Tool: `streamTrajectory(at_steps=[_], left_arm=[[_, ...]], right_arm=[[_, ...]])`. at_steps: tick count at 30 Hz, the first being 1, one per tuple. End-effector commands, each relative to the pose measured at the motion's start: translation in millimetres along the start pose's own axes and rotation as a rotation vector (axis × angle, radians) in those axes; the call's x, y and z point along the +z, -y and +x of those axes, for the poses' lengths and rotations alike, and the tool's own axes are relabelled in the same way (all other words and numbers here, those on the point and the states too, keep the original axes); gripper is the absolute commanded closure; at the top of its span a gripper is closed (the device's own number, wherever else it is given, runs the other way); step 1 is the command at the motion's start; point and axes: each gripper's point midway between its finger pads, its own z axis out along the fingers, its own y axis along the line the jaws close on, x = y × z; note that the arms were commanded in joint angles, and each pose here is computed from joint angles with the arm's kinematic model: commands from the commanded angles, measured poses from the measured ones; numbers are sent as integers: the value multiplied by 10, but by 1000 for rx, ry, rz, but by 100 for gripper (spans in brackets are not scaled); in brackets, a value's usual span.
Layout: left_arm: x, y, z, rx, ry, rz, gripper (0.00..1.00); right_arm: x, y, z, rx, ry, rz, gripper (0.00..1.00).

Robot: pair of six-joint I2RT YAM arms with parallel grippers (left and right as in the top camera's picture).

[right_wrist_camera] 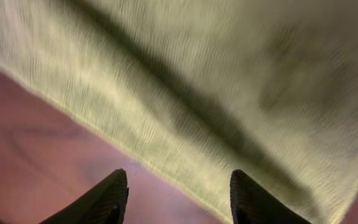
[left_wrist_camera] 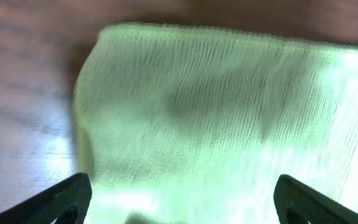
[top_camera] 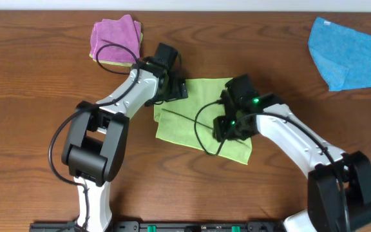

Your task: Fold the cloth

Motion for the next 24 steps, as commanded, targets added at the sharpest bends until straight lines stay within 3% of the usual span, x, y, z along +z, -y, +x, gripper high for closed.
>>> streamTrajectory(at_steps=[1,6,13,20,24], left_arm=[[-416,68,-171,94,64,32,5],[-605,27,-15,93,7,49,5],[-692,-124,618,110,-242,-3,5],[-511,-156,798,251,-276,12,5],[-314,-200,994,242,-316,53,5]], right_arm=[[2,-139,34,-66,-6,-19,44],[45,-188,96,-140,-13,44,47],[14,51,-104,-171,85,242,45],[-107,315,-491,-14,211,164,45],[-183,392,-672,-16,269,95,43]])
